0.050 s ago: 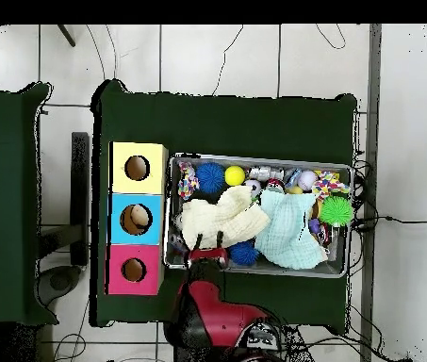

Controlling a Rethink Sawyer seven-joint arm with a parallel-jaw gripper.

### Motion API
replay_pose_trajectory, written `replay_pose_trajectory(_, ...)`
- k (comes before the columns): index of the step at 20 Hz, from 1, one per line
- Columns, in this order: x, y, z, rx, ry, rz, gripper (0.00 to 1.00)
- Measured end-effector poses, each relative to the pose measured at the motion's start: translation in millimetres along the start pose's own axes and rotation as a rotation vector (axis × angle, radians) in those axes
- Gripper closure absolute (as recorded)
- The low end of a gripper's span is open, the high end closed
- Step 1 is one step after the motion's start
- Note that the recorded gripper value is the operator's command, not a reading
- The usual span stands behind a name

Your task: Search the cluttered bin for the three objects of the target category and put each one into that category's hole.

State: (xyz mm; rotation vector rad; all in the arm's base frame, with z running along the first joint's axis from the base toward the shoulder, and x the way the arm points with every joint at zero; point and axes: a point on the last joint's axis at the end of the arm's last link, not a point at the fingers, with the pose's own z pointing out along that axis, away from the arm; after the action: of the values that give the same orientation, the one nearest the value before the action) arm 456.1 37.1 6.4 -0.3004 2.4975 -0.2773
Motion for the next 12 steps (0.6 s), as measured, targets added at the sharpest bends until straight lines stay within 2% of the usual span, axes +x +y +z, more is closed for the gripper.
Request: replay_pose_trajectory(12, 4.2, -4.2, 7.6, 0.013, -0.018, -0.007, 0.00)
